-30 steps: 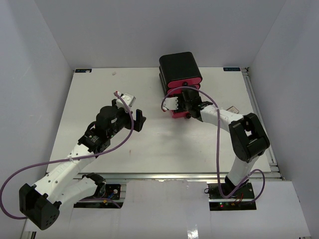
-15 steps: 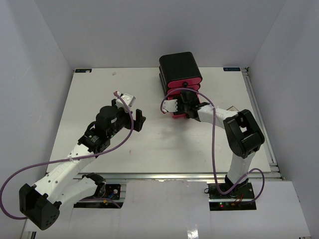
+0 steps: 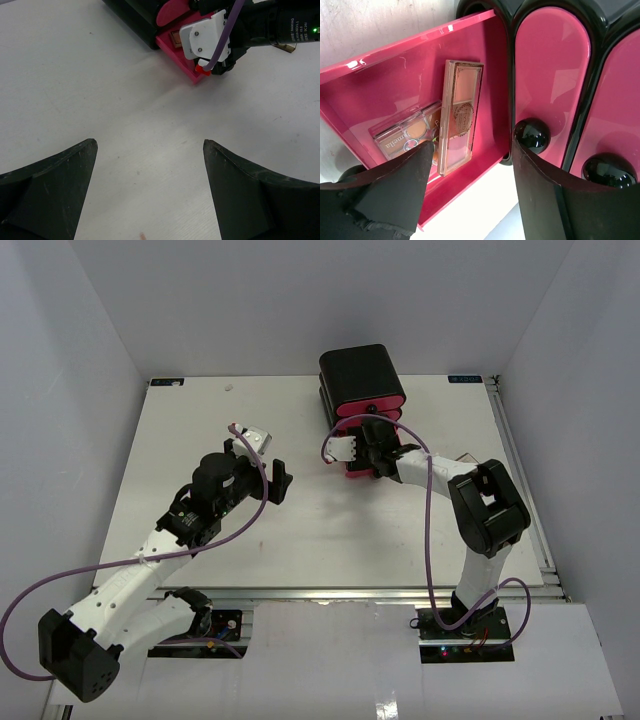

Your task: Organize the makeup

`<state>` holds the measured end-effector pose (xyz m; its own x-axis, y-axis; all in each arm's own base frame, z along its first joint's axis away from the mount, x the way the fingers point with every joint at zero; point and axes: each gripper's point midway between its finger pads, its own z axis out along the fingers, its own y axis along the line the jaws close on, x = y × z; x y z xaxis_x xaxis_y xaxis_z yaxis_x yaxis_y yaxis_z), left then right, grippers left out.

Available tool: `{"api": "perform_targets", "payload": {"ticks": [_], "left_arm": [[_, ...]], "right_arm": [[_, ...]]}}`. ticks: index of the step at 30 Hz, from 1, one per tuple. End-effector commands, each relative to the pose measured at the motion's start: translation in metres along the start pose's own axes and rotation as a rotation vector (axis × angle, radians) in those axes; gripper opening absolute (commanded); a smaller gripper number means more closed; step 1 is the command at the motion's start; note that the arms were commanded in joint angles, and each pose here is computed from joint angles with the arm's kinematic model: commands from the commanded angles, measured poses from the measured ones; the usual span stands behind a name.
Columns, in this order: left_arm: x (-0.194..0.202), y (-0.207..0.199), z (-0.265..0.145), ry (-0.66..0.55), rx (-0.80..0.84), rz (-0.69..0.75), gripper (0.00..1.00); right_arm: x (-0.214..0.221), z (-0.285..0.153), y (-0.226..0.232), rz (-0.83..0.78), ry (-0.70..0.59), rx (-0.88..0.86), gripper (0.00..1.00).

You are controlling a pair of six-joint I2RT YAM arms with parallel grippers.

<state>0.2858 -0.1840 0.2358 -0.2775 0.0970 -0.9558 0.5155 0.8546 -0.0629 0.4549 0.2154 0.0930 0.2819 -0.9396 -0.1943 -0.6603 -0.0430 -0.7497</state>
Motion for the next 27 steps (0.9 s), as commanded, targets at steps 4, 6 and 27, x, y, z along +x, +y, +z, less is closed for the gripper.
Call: {"api": "perform_targets", "payload": {"ticks": [4,6,27], "left_arm": [[-0.010,0.001,-0.005,-0.042,-0.003,0.006,0.98],[-0.011,0.001,-0.006,-0.046,-0.002,0.006,0.98],[-0.026,-0.012,-0.018,-0.096,0.066,-0.002,0.98]], "right_arm": [[-0.017,-0.035,-0.042,0.089,-0.064,0.091,0.69],[-0.019,-0.052,-0.045,0.138,-0.094,0.064,0.68],[0.174,-0.114,0.016,1.601,0.129,-0.072,0.89]]}}
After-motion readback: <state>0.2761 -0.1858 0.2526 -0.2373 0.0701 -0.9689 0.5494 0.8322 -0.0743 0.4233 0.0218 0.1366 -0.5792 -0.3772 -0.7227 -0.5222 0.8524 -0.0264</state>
